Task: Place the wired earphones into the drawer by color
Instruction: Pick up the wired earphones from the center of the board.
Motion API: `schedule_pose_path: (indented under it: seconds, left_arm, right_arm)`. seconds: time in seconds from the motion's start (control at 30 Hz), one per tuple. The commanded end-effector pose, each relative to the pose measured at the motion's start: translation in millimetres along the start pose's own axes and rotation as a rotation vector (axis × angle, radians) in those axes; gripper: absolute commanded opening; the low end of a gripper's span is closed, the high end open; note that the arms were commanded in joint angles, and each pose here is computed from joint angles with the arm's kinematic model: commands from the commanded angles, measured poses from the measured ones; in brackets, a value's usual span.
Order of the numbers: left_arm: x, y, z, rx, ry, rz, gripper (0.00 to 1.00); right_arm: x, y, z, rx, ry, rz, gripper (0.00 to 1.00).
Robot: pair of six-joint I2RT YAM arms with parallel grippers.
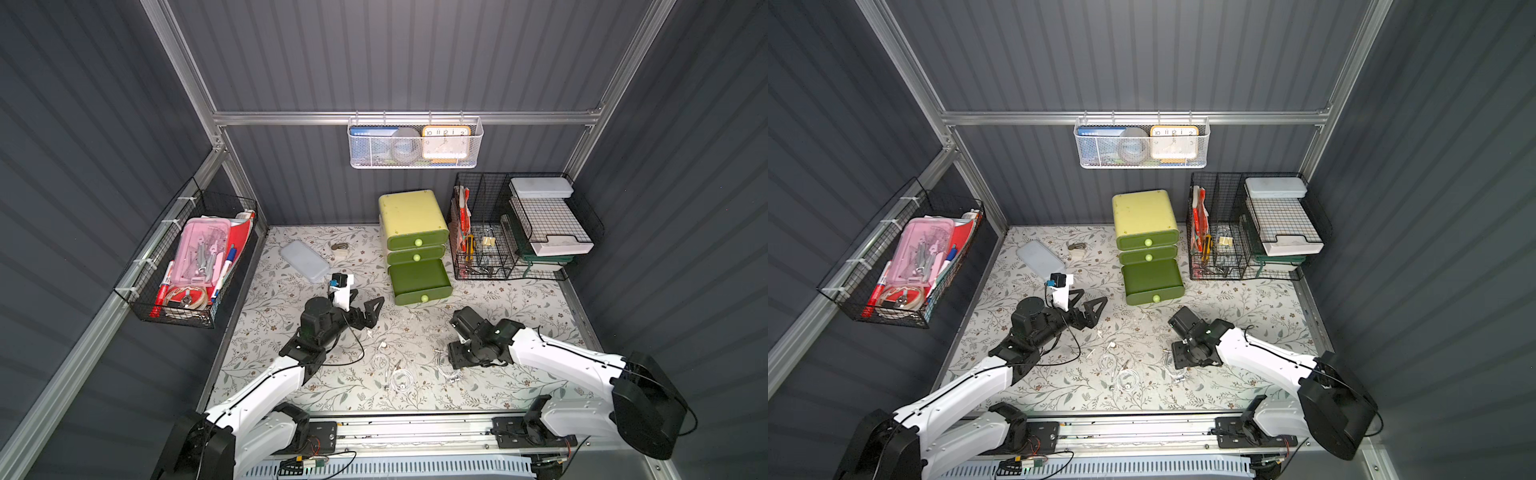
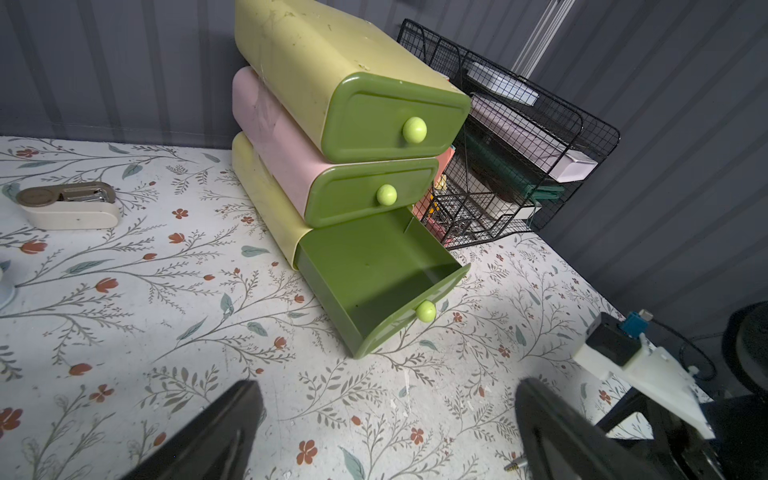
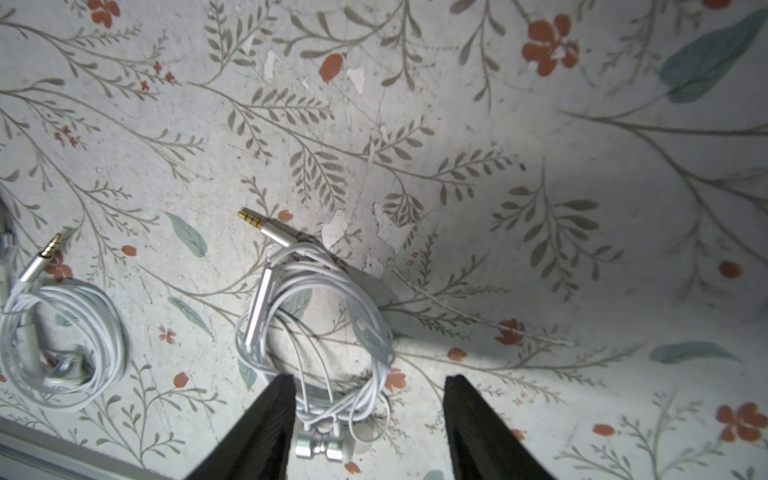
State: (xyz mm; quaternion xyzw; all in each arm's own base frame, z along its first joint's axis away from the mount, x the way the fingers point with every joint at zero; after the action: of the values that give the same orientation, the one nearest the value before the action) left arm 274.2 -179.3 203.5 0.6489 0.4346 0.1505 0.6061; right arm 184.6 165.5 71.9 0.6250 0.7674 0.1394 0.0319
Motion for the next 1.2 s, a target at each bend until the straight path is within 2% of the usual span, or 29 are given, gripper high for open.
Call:
schedule_pose_path:
  seconds: [0.0, 0.33, 0.73, 0.97, 1.17]
  left_arm:
    - [-1.3, 1.5, -3.2, -0.020, 0.000, -0.007, 0.99]
    - [-2.3, 3.8, -5.9, -0.032, 0.000, -0.004, 0.99]
    - [-2.3, 4.0, -6.8, -0.035, 0.001, -0.003, 0.99]
    - [-2.4, 4.7, -7.5, -0.039, 0.002, -0.003, 0.99]
    - [-1.3, 6.4, -8.4, -0.051, 0.011, -0.006, 0.99]
  right_arm:
    - [5.0, 6.5, 2.2, -0.004, -0.025, -0.031, 0.60]
    - [-1.6, 3.9, 14.6, 0.028, -0.093, -0.040, 0.58]
    - [-3.7, 2.9, 25.6, 0.056, -0.123, -0.049, 0.48]
    - [-6.9, 0.9, 28.7, 0.064, -0.143, -0.047, 0.37]
    - [-8.3, -0.2, 29.8, 0.074, -0.154, -0.040, 0.22]
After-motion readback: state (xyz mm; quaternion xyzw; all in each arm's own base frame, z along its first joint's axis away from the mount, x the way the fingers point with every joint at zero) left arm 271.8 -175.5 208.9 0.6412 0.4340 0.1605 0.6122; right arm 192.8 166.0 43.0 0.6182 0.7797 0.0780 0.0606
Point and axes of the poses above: each gripper's point midway between its finger pads, its own z axis out along the fingers, its own x axis along the line the jaws close on, y = z × x, the point moved 3 cm from there along -z, back along the fingers, and after that the axes turned 1 degree about -z, right-handed, at the moved point
